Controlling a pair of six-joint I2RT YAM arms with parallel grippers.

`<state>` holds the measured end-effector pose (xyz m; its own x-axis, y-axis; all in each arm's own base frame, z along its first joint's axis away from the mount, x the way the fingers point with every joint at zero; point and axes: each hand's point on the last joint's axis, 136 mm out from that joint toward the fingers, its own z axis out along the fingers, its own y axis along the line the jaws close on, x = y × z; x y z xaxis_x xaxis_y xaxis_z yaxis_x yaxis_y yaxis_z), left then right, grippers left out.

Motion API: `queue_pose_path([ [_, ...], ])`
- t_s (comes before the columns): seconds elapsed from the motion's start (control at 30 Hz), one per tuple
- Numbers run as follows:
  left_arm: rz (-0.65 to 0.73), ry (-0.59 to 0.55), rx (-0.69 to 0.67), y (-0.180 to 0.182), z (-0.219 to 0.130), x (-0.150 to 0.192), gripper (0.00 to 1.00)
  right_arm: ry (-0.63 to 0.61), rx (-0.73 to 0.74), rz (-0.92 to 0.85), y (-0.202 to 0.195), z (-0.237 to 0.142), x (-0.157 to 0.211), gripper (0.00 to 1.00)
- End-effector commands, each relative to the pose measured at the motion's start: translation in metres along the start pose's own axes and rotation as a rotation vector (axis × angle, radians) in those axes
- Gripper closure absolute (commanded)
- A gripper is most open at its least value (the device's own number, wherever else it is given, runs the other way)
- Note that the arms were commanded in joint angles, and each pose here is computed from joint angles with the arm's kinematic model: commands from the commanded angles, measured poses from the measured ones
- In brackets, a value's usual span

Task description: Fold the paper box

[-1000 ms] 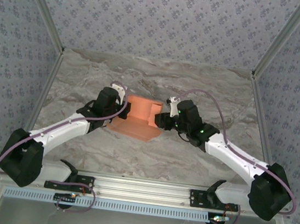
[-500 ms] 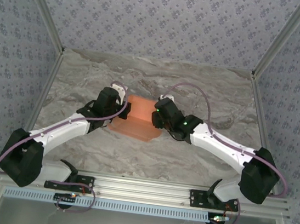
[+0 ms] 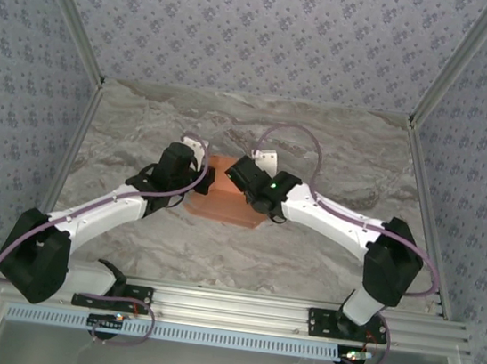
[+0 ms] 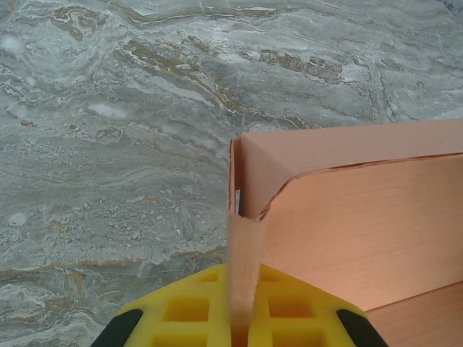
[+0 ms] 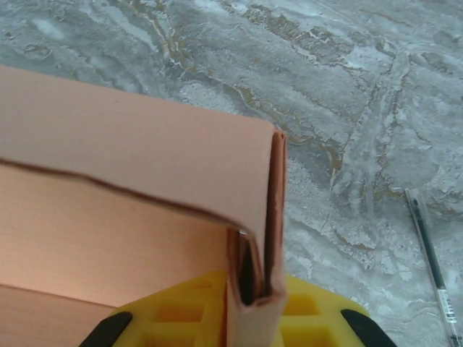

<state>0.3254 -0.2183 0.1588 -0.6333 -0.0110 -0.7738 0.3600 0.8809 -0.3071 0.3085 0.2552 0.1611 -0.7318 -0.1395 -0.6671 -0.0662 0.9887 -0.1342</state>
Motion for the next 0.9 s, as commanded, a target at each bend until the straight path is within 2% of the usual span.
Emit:
queue_pose_path([
  [0.0,-0.01,-0.038,0.025,-0.009,0.002,-0.007,0.97,0.031,0.134,-0.095,-0.014,-0.002,0.009,0.89],
  [0.23,-0.091,-0.048,-0.059,0.001,0.009,-0.002,0.98,0.023,0.271,-0.187,-0.017,-0.012,0.005,0.91],
  [0.4,-0.141,-0.063,-0.061,-0.002,0.009,0.002,0.99,0.019,0.368,-0.238,-0.025,-0.015,0.001,0.93],
  [0.63,-0.189,-0.106,-0.081,0.005,0.002,0.003,0.99,0.014,0.423,-0.288,-0.025,-0.015,-0.002,0.94],
  [0.73,-0.19,-0.11,-0.086,0.006,0.0,0.003,0.99,0.002,0.385,-0.287,-0.017,-0.017,-0.005,0.92],
  [0.87,-0.183,-0.105,-0.093,0.007,0.001,0.004,0.99,-0.018,0.227,-0.235,-0.001,-0.022,-0.009,0.86],
])
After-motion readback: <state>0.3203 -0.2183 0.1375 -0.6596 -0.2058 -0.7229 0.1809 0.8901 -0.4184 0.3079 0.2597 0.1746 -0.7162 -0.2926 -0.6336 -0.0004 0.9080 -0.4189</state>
